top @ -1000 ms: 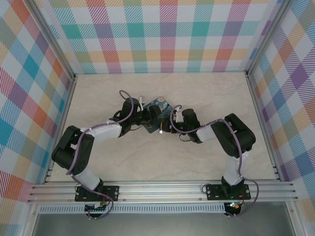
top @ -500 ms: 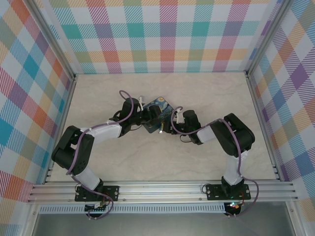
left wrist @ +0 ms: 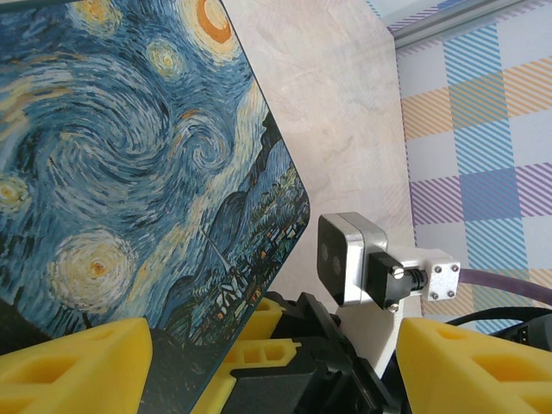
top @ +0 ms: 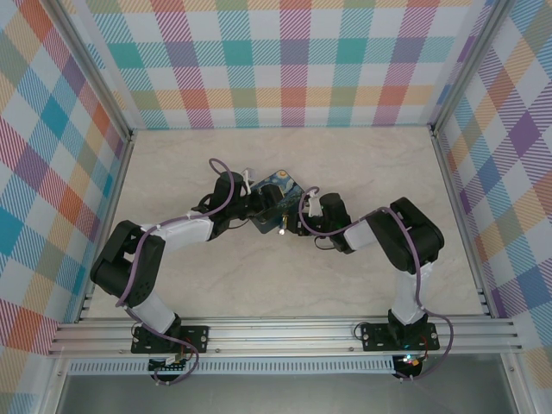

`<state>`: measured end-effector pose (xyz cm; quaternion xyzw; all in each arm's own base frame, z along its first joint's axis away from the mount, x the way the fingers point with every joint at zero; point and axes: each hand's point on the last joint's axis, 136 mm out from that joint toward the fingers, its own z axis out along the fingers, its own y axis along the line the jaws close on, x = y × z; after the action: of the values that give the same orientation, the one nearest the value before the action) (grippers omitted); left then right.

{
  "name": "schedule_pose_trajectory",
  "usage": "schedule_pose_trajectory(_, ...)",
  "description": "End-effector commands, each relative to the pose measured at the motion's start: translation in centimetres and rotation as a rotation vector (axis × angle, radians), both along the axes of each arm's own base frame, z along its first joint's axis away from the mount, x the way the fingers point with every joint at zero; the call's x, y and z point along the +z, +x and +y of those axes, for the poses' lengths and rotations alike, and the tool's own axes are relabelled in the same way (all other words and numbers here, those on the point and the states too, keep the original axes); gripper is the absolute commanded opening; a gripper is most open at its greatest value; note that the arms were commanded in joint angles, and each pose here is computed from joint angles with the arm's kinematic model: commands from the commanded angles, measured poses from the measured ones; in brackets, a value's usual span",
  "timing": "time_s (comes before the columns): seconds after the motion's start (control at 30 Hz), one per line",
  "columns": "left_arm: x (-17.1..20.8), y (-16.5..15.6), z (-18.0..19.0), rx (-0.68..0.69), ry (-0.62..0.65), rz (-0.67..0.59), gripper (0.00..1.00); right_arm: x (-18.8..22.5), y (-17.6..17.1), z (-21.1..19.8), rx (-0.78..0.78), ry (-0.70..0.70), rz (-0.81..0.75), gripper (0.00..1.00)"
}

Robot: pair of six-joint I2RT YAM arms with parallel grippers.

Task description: Unlock a padlock with a key

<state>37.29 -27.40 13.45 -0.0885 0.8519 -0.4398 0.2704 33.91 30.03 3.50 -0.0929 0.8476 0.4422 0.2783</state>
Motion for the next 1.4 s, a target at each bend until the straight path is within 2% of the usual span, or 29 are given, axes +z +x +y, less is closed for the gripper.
schedule_pose_trajectory(0.0,-0.8,-0.3,0.7,0.016,0.015,0.021,0.75,-0.7,-0.5,0.6,0.019,0.006,0.044,0.19)
schedule_pose_trajectory(0.13,-0.8,-0.4,0.7,0.015,0.015,0.021,0.75,0.1,-0.2,0.4,-0.009,0.020,0.028,0.10)
schedule_pose_trajectory(0.33,-1.2,-0.8,1.0,0.015,0.027,0.029,0.75,1.1,1.0,-1.0,-0.108,0.027,0.072,0.06)
schedule_pose_trajectory(0.63,-3.4,-2.0,1.3,0.013,0.057,0.069,0.75,0.7,2.4,-2.6,-0.274,0.009,0.203,0.04)
schedule_pose_trajectory(1.07,-5.2,-3.0,0.8,-0.001,0.081,0.098,0.75,3.4,5.4,-2.9,-0.390,0.100,0.220,0.03)
schedule_pose_trajectory(1.2,-4.7,-2.7,0.8,0.000,0.074,0.085,0.76,4.4,5.9,-4.1,-0.434,0.070,0.179,0.03)
schedule_pose_trajectory(1.37,-0.9,-1.9,0.7,-0.010,0.046,0.012,0.79,5.3,4.1,-6.2,-0.364,-0.035,0.127,0.05)
